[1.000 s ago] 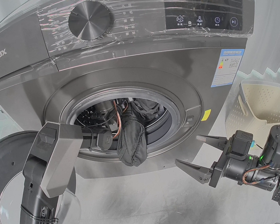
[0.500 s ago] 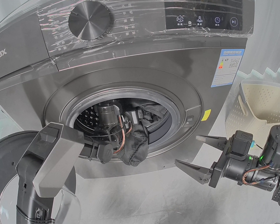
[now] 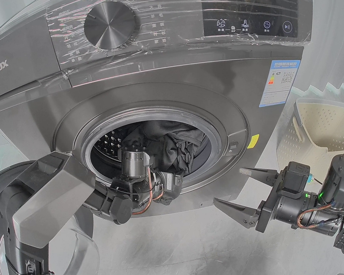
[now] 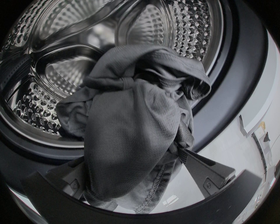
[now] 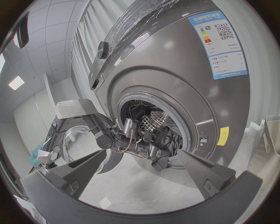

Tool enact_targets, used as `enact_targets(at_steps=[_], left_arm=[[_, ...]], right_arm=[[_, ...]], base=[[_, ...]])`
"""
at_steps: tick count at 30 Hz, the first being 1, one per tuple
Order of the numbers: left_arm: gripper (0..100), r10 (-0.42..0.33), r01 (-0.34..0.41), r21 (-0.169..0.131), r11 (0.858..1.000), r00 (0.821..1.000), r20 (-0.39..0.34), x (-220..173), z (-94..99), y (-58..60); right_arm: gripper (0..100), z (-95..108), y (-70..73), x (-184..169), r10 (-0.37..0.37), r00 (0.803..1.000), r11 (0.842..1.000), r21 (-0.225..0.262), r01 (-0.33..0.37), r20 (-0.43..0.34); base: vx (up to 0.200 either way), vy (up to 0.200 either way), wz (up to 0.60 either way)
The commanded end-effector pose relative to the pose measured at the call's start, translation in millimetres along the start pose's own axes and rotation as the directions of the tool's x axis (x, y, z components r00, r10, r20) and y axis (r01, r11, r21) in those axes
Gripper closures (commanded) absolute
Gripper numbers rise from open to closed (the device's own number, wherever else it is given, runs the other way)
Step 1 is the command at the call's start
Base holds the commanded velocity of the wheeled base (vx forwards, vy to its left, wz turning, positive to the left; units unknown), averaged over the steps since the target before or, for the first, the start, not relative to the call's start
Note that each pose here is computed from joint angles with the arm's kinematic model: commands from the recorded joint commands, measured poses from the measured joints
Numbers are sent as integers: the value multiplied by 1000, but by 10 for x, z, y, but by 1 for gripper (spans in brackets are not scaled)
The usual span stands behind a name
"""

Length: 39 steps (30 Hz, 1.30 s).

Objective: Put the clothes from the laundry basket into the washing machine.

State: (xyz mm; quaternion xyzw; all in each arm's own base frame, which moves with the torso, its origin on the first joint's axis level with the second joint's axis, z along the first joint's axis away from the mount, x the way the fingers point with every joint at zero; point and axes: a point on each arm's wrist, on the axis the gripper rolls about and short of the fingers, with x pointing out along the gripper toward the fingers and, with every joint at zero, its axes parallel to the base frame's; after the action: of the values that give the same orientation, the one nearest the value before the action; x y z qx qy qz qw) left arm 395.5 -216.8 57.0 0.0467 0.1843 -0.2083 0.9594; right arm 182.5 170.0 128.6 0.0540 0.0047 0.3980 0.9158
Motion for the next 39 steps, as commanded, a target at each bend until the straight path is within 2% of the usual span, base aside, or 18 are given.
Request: enact_targets(at_steps=[1,7,10,11,13,14,15,16,17,18,19,25,26,27,28,32,36,39], left_arm=[[100,4,-4,17,1000,1000,-31,99,-153,11],[100,3,-2,20,1000,999,-41,157,-218,1],[100,3,-3,8,1000,1000,-9,181,-129,-9],[100,8,-8,-5,1000,999,34,210,-6,-12],[100,14,-13,-16,1000,998,64,244,72,-14],[100,29,-22,-52,998,992,127,312,222,3],[100,38,-27,-68,997,987,157,337,294,10],[100,64,-43,-100,994,976,210,384,412,26],[100,81,-53,-118,992,968,240,417,469,34],[100,81,-53,-118,992,968,240,417,469,34],[100,116,-76,-145,986,950,291,484,566,67],[100,155,-91,-178,980,908,390,638,707,144],[100,169,-97,-188,977,891,422,701,730,152],[100,176,-99,-193,976,884,434,722,740,160],[100,185,-101,-201,974,868,461,769,768,169],[100,200,-115,-207,972,865,460,845,688,243],[100,210,-114,-217,969,846,491,849,684,285],[100,216,-119,-221,968,844,492,860,667,319]], right_arm=[[0,3,10,4,4,1000,1000,0,-4,2],[0,10,10,9,5,1000,1000,0,-5,6],[0,9,10,13,5,1000,1000,0,-5,6],[0,9,10,13,5,1000,1000,0,-5,6],[0,9,10,13,5,1000,1000,0,-5,6],[0,13,10,11,5,1000,1000,0,-5,8],[0,13,10,11,5,1000,1000,0,-5,8],[0,9,10,13,5,1000,1000,0,-5,6],[0,9,10,13,5,1000,1000,0,-5,6],[0,9,10,13,5,1000,1000,0,-5,6],[0,11,10,13,5,1000,1000,1,-5,8],[0,13,10,16,5,1000,1000,1,-5,10],[0,13,10,16,5,1000,1000,1,-5,10],[0,13,10,16,5,1000,1000,1,-5,10],[0,13,10,16,5,1000,1000,1,-5,10],[0,16,10,18,5,1000,1000,1,-5,11],[0,10,9,22,5,1000,1000,1,-5,10],[0,-16,6,35,4,1000,1000,2,-4,0]], base=[[0,0,0],[0,0,0],[0,0,0],[0,0,0],[0,0,0],[0,0,0],[0,0,0],[0,0,0],[0,0,0],[0,0,0],[0,0,0],[0,0,0],[0,0,0],[0,0,0],[0,0,0],[0,0,0],[0,0,0],[0,0,0]])
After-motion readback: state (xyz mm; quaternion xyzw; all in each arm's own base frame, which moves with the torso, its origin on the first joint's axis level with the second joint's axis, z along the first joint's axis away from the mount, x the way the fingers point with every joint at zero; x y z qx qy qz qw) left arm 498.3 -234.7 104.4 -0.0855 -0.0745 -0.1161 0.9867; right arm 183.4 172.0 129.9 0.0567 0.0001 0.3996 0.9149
